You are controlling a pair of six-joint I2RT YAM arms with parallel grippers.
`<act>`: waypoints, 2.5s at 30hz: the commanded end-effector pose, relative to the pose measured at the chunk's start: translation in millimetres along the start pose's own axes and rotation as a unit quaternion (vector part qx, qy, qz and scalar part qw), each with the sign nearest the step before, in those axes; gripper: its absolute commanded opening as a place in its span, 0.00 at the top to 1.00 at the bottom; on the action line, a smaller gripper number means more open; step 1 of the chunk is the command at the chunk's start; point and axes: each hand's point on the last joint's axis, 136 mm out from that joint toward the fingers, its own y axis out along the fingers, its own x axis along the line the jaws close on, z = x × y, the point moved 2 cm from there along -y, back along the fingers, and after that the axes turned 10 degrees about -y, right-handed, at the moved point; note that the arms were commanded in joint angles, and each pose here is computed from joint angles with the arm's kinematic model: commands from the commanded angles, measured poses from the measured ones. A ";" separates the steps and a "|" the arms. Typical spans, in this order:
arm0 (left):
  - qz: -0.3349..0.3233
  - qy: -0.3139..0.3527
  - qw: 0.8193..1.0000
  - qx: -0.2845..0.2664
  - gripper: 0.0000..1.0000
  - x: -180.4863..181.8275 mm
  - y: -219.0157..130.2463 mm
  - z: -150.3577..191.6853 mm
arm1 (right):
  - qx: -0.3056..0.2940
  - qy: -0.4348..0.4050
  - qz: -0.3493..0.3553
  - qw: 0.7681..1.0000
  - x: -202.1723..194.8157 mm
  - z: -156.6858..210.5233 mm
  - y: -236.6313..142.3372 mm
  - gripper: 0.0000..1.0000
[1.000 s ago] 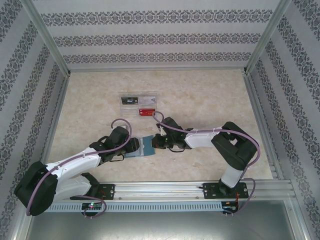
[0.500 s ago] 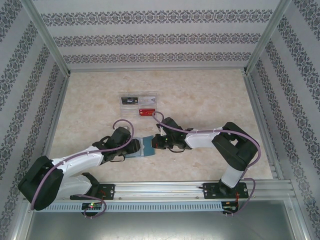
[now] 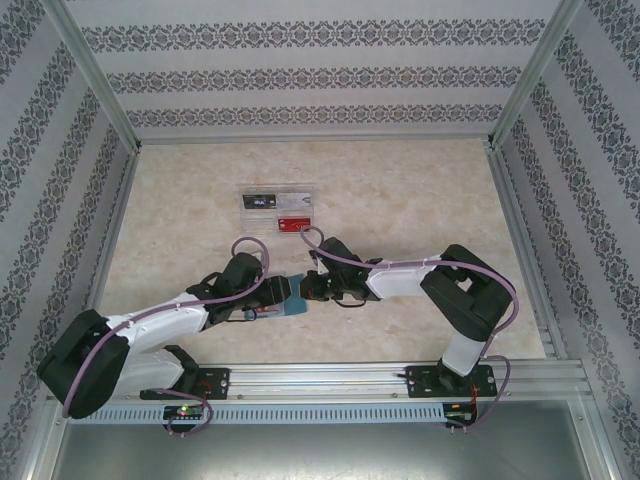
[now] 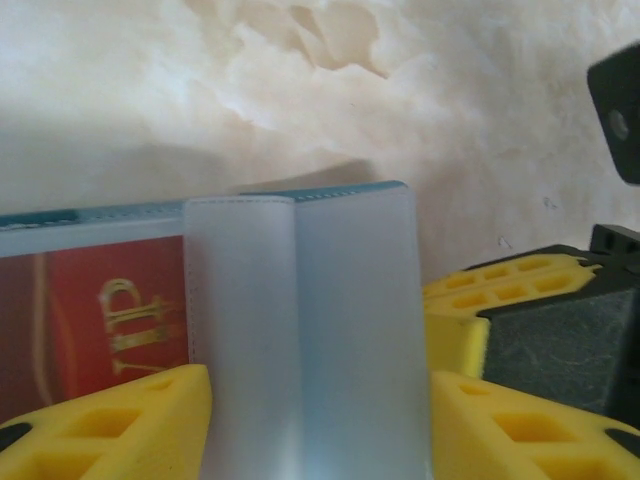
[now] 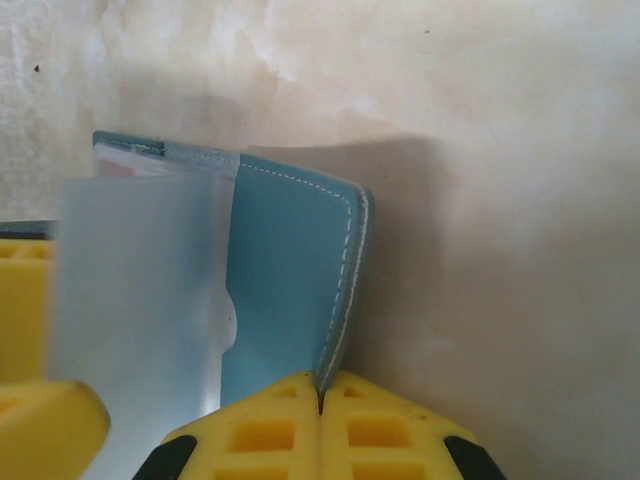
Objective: Take the credit cards out of the card holder
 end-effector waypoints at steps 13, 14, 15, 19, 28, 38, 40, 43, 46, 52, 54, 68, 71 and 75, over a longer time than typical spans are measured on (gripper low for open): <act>0.060 0.021 0.998 0.013 0.45 -54.0 9.1 0.8 | -0.041 -0.029 0.054 0.997 -5.6 -8.1 -33.6 0.57; 0.062 0.022 0.998 0.012 0.44 -57.0 8.0 -0.3 | -0.046 -0.032 0.060 0.997 -6.7 -8.5 -37.5 0.56; 0.064 0.024 0.998 0.011 0.44 -59.6 7.2 -0.8 | -0.051 -0.034 0.064 0.996 -7.4 -9.6 -40.5 0.56; 0.075 0.025 0.997 0.018 0.44 -69.9 5.2 -0.7 | -0.066 -0.047 0.058 0.995 -3.1 -12.3 -49.0 0.56; -0.010 0.048 0.998 -0.048 0.49 -44.7 -39.9 -16.9 | -0.084 -0.070 0.031 0.994 12.6 -16.0 -57.4 0.55; -0.145 0.037 0.982 -0.119 0.80 44.4 -63.9 -20.7 | -0.065 -0.098 -0.030 0.993 59.1 -15.1 -35.5 0.72; -0.141 0.025 0.984 -0.110 0.86 53.1 -57.2 -17.6 | -0.056 -0.090 -0.043 0.993 62.8 -14.3 -25.8 0.75; -0.124 0.018 0.987 -0.102 0.89 55.4 -48.9 -13.4 | -0.043 -0.079 -0.052 0.995 64.5 -12.7 -11.3 0.76; -0.113 0.016 0.989 -0.092 0.89 57.9 -42.3 -8.8 | -0.035 -0.068 -0.057 0.995 63.8 -11.4 0.1 0.76; -0.107 0.011 0.991 -0.077 0.89 63.2 -31.5 -1.8 | -0.021 -0.057 -0.067 0.996 64.7 -10.4 15.3 0.78; -0.109 0.010 0.991 -0.073 0.89 65.0 -28.8 -0.2 | -0.016 -0.053 -0.067 0.996 63.5 -9.6 19.8 0.79; -0.115 0.002 0.991 -0.067 0.90 69.3 -26.3 2.4 | 0.003 -0.032 -0.040 0.999 49.7 -2.6 38.3 0.79; -0.115 0.001 0.991 -0.068 0.90 70.1 -27.5 2.8 | -0.002 -0.036 -0.027 0.999 47.7 -1.4 35.1 0.77; -0.121 -0.002 0.990 -0.074 0.92 72.9 -29.5 2.1 | -0.011 -0.044 -0.027 0.999 52.0 -3.6 25.0 0.76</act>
